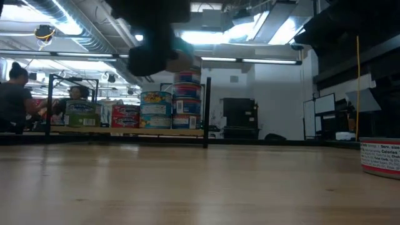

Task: Stack canned seafood by type on shelf
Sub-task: Stack the yellow blue tuna can on top of the yellow blue tuna can on the shelf

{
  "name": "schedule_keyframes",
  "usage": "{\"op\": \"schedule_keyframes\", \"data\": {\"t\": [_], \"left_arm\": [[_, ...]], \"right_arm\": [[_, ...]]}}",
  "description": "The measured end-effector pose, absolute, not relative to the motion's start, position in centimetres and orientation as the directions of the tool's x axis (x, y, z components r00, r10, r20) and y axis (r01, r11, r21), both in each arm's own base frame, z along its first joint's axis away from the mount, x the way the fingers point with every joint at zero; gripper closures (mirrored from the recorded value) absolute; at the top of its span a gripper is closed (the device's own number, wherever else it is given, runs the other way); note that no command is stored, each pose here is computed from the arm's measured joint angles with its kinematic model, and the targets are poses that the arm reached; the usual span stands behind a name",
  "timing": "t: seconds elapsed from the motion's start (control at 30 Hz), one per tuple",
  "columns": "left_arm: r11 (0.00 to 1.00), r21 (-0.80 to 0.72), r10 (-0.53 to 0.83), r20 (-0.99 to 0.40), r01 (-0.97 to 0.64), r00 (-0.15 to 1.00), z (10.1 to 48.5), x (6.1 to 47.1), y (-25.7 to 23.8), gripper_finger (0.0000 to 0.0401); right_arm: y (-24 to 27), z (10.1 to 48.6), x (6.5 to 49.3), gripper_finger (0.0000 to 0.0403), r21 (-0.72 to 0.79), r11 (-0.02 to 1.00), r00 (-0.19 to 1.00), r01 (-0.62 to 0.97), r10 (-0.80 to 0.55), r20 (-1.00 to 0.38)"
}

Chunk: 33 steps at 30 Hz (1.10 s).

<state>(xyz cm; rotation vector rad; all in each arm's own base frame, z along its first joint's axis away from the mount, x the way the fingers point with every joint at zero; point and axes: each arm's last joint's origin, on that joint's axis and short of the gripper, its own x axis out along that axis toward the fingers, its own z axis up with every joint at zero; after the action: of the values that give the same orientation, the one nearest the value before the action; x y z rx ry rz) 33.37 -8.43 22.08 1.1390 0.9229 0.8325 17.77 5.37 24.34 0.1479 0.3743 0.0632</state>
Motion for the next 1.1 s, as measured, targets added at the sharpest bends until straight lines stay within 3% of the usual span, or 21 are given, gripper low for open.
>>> {"op": "schedule_keyframes", "data": {"t": [0.27,0.7,1.1], "left_arm": [[0.280,0.959,0.932,-0.261,-0.044,0.250,22.5,30.6,-4.7,0.0250],[0.288,0.954,0.957,-0.286,-0.078,0.035,22.4,30.5,1.8,0.0249],[0.382,0.917,0.923,-0.385,-0.117,-0.006,22.2,30.9,4.0,0.0249]], "right_arm": [[5.3,24.1,17.7,0.0248,0.148,0.989,0.920,-0.029,0.084,-0.382],[5.3,24.0,17.7,0.0249,0.145,0.989,0.918,-0.028,0.083,-0.388],[5.3,24.0,17.7,0.0249,0.145,0.989,0.918,-0.027,0.082,-0.389]]}}
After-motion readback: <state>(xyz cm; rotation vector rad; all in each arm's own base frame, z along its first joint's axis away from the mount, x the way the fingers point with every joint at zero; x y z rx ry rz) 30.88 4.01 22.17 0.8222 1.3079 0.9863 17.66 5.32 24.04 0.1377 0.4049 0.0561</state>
